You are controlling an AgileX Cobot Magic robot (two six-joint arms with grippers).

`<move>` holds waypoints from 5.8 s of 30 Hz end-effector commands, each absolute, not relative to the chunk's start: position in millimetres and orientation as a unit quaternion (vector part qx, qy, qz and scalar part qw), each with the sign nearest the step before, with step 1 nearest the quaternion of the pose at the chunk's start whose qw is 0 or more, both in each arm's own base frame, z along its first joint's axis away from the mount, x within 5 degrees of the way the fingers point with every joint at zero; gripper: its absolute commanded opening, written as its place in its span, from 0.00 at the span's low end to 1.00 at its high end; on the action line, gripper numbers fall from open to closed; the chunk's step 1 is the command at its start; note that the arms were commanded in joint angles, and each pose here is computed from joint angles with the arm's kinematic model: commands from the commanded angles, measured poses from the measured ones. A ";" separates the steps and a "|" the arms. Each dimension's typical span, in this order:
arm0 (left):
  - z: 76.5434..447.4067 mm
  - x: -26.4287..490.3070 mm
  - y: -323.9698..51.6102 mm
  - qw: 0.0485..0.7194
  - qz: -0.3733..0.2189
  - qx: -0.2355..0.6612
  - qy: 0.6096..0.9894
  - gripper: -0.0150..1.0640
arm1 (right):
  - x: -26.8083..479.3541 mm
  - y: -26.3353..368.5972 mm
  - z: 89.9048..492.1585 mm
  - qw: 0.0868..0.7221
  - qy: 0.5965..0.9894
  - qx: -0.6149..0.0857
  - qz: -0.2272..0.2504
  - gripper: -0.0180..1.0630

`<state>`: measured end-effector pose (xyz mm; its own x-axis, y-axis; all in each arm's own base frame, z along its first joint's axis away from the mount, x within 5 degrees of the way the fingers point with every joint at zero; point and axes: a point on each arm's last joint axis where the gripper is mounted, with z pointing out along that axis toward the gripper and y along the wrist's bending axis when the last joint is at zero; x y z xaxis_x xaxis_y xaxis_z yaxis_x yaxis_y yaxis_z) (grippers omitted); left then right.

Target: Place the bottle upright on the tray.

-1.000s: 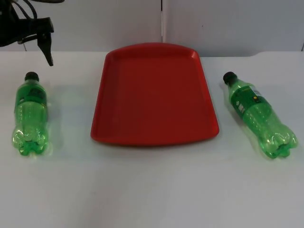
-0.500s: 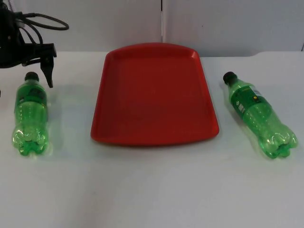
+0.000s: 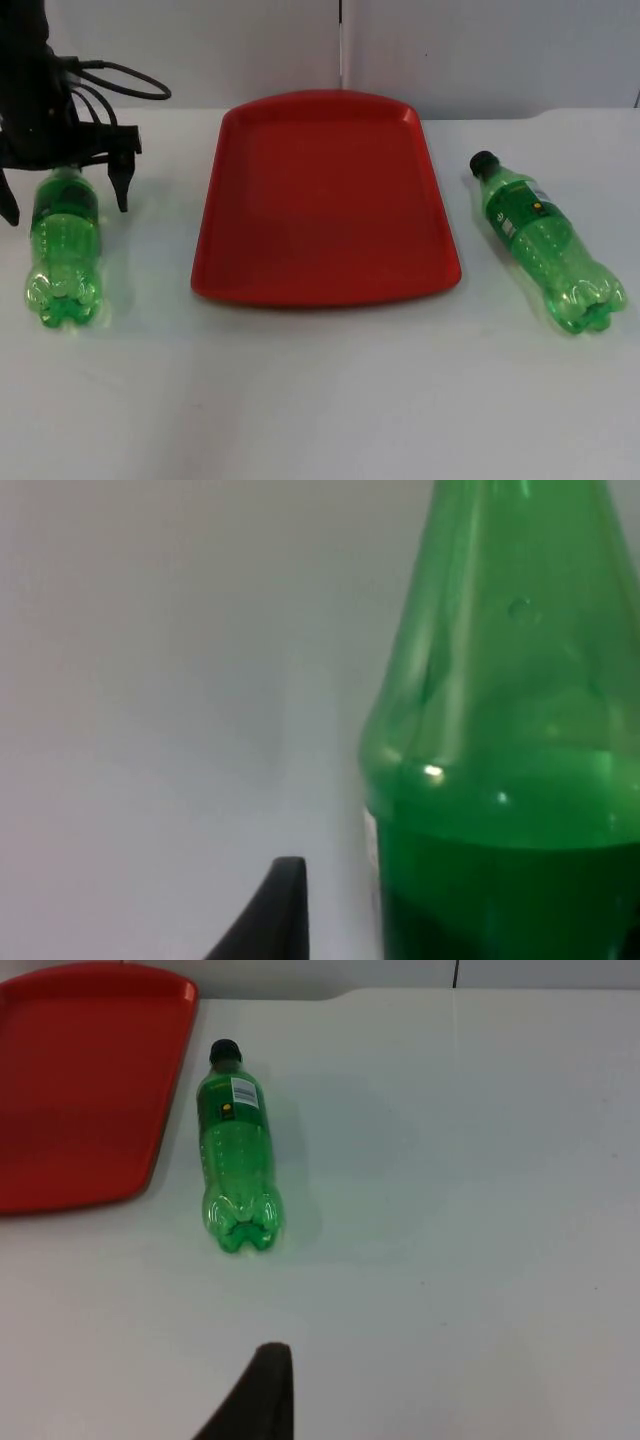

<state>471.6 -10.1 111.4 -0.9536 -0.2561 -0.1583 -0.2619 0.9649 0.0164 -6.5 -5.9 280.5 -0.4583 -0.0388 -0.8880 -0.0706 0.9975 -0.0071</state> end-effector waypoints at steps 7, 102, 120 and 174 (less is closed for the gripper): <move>92.4 475.4 -13.7 0.076 -0.001 -0.147 0.986 0.99 | -6.8 -6.3 280.1 0.521 0.853 -0.031 0.010 0.98; 305.3 481.6 -58.0 0.471 -0.245 0.000 0.848 0.01 | -6.8 -6.3 280.1 0.521 0.853 -0.035 0.008 0.98; 325.4 488.9 -123.5 0.635 -0.163 0.066 0.753 0.01 | -6.8 -6.3 280.1 0.521 0.853 -0.035 0.008 0.98; 251.1 525.5 -188.9 0.663 -0.059 -0.050 0.745 0.01 | -6.8 -6.3 280.1 0.521 0.853 -0.035 0.008 0.98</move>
<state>529.1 -187.2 239.2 -0.1977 -0.0852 -0.9766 0.0612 0.9932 -0.0990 -6.6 -5.9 280.4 -0.4597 -0.0431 -0.8870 -0.0725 0.9973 -0.0109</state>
